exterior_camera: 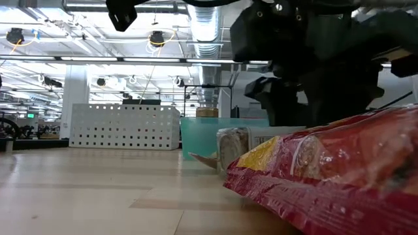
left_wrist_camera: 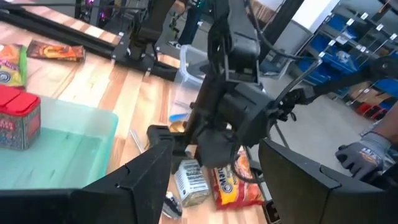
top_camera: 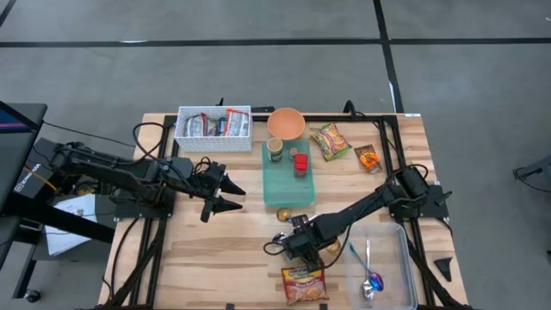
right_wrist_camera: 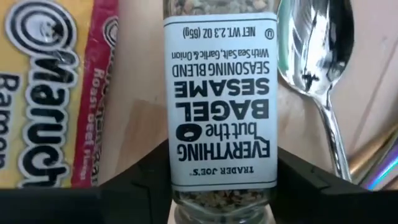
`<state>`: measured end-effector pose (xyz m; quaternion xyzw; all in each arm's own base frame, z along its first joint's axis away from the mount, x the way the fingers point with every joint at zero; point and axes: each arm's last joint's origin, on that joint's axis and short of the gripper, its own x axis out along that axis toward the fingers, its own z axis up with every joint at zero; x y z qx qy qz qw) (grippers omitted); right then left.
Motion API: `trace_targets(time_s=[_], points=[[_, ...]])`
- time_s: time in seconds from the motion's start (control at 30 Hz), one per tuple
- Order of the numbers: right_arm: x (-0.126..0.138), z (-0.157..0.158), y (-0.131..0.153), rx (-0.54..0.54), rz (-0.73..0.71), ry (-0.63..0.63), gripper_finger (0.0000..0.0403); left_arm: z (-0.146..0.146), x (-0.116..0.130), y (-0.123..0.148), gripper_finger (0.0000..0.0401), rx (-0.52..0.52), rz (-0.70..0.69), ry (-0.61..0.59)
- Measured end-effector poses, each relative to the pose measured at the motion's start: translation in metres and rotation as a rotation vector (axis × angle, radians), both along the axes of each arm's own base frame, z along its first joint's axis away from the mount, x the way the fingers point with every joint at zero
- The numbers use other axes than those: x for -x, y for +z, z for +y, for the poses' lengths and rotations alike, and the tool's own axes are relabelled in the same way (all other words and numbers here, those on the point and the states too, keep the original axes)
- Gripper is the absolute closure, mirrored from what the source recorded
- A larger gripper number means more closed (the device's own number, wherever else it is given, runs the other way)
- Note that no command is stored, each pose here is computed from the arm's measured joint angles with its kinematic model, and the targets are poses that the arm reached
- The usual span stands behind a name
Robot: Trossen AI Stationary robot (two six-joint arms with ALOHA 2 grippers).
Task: Pick & Place Food Item
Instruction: Put the white seasoning into the blue bin
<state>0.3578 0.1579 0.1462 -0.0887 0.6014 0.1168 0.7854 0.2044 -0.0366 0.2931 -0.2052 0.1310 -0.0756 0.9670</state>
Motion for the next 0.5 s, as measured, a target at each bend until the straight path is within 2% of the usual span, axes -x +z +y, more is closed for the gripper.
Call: trace_targets(time_s=[0.13,0.27,0.5], points=[[0.004,-0.005,0.011,0.003,0.007,0.012,0.0212,0.000,-0.001,-0.001,0.0164,0.000,0.007,-0.001],[0.011,-0.010,0.038,-0.008,-0.032,0.025,0.0212,-0.003,0.000,-0.002,0.0164,-0.009,0.018,-0.022],[0.026,-0.038,0.098,-0.048,-0.147,-0.053,0.0212,-0.026,0.001,-0.012,0.0163,-0.160,0.072,-0.072]])
